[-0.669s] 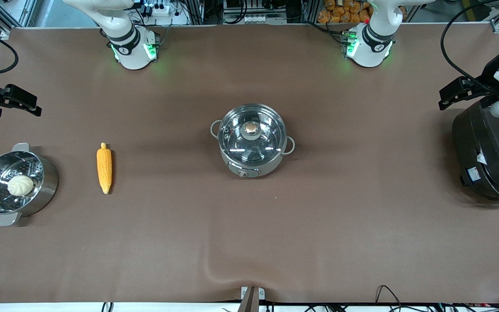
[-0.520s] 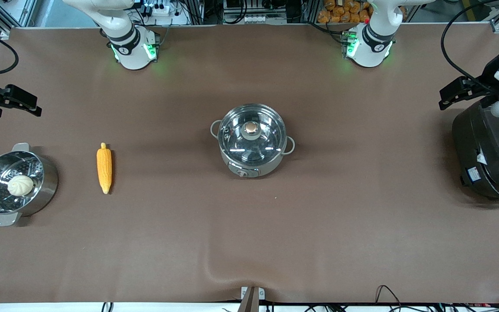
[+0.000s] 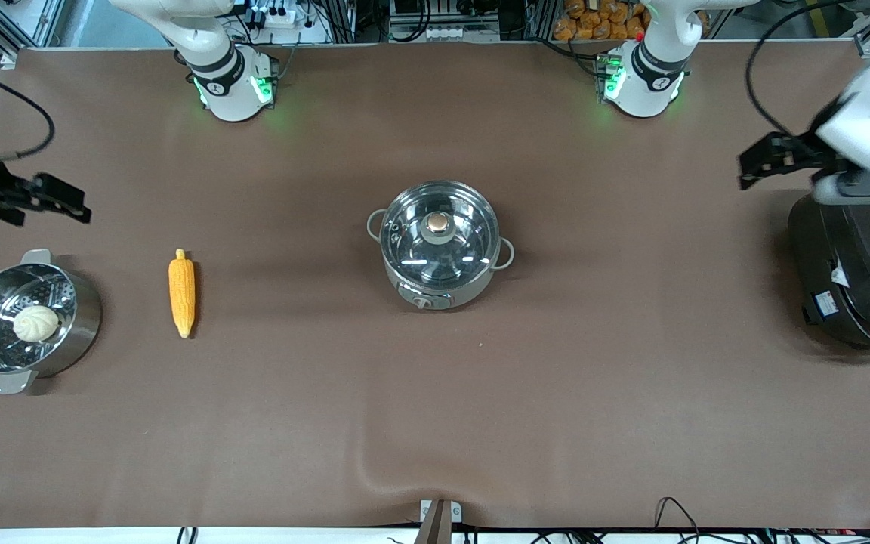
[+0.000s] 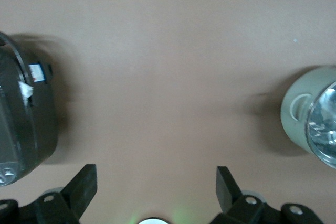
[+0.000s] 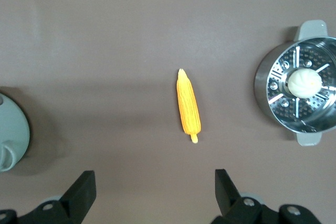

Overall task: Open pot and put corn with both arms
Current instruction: 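Reach the right gripper to the corn while the left gripper reaches the lid, then grasp the corn with the right gripper while the left gripper grasps the lid knob, then lift the corn with the right gripper while the left gripper holds the lid, then lift the lid off with the left gripper while the right gripper carries corn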

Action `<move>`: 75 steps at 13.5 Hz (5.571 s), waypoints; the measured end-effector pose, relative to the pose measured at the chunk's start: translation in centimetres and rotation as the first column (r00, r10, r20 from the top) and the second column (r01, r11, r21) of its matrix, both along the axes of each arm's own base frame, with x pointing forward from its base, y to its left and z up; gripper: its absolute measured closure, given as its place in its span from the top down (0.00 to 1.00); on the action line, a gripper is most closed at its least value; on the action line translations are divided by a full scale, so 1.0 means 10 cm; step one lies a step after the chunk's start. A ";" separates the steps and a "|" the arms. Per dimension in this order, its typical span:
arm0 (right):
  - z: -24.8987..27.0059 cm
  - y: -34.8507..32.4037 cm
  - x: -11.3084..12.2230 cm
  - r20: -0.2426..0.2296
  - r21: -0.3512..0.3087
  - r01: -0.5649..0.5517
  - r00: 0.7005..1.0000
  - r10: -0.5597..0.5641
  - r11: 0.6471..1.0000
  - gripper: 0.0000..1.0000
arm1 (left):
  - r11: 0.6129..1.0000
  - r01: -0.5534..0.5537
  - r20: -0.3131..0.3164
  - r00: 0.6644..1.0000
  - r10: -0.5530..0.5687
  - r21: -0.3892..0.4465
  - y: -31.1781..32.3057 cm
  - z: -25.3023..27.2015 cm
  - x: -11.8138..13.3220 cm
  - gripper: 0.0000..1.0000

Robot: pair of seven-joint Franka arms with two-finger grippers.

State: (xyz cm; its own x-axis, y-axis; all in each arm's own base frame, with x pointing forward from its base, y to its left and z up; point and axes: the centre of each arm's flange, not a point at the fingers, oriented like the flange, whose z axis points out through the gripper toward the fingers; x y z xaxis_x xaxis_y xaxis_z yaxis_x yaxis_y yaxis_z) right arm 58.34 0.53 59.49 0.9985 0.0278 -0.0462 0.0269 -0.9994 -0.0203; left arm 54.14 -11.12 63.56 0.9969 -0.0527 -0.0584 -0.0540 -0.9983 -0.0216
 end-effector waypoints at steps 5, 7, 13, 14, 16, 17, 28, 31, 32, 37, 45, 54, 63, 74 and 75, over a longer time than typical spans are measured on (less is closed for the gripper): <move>-0.99 0.05 0.03 -0.035 0.000 -0.005 0.999 0.005 1.000 1.00 | 0.991 -0.134 -0.006 0.991 0.134 -0.020 -1.38 -0.42 -0.10 1.00; -1.41 0.01 -0.02 -0.039 0.000 -0.004 0.999 0.004 1.000 1.00 | 0.982 -0.185 -0.013 0.983 0.184 -0.035 -1.97 -0.66 -0.21 1.00; -2.58 -0.06 -0.38 0.015 -0.002 0.003 1.000 -0.003 1.000 1.00 | 0.951 -0.303 -0.063 0.952 0.299 -0.060 -3.42 -1.62 -0.62 1.00; -2.78 -0.09 -0.47 0.047 -0.003 0.004 0.999 -0.004 1.000 1.00 | 0.950 -0.306 -0.072 0.951 0.301 -0.059 -3.56 -1.76 -0.67 1.00; -3.15 -0.09 -0.64 0.063 -0.003 -0.001 0.998 0.002 1.000 1.00 | 0.944 -0.325 -0.081 0.944 0.320 -0.055 -3.76 -2.00 -0.75 1.00; -3.28 -0.08 -0.68 0.055 -0.003 -0.003 0.998 0.003 1.000 1.00 | 0.945 -0.324 -0.062 0.945 0.321 -0.048 -3.87 -2.11 -0.80 1.00; -3.81 -0.46 -0.64 0.108 -0.059 -0.135 0.984 0.141 0.989 1.00 | 0.954 -0.298 0.008 0.954 0.299 -0.038 -4.25 -2.70 -0.95 0.97; -4.08 -0.45 -0.62 0.147 -0.063 -0.152 0.976 0.160 0.986 0.96 | 0.951 -0.306 0.011 0.952 0.307 -0.037 -4.22 -2.72 -0.90 0.91; -4.16 -0.46 -0.63 0.146 -0.061 -0.150 0.977 0.158 0.987 0.89 | 0.951 -0.307 0.011 0.951 0.308 -0.036 -4.21 -2.72 -0.90 0.91; -4.16 -0.58 -0.59 0.156 -0.066 -0.150 0.975 0.159 0.986 0.45 | 0.951 -0.310 -0.005 0.951 0.310 -0.016 -4.20 -2.89 -0.88 0.87; -3.03 -0.18 -0.21 -0.001 -0.080 -0.172 0.985 0.173 0.982 0.42 | 0.947 -0.320 -0.009 0.947 0.320 -0.010 -4.18 -2.94 -0.86 0.71; -1.90 1.55 0.02 -0.038 -0.035 0.001 0.999 -0.002 0.999 0.36 | 0.923 -0.385 -0.007 0.923 0.385 -0.011 -4.19 -2.91 -0.85 0.50; -1.73 2.35 -0.09 0.001 -0.020 0.108 0.994 -0.108 0.994 0.36 | 0.912 -0.407 0.124 0.903 0.411 -0.057 -3.10 -1.32 -0.28 0.50; -2.47 5.00 -1.02 0.040 0.049 0.236 0.970 -0.238 0.971 0.36 | 0.984 -0.175 -0.026 0.984 0.175 -0.019 -0.28 -2.00 0.80 0.50; -2.49 5.08 -1.07 0.040 0.052 0.230 0.972 -0.232 0.972 0.36 | 0.986 -0.168 -0.023 0.986 0.168 -0.023 -0.33 -2.13 0.78 0.50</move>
State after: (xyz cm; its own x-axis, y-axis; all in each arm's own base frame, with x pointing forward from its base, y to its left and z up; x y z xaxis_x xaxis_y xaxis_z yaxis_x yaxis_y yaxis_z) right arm 47.63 51.28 34.55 0.9792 -0.2031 -0.0047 -0.2029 -0.9766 -0.0709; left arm 61.94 -14.40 42.27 0.9903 0.1136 -0.0797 0.1141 -0.9935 0.0027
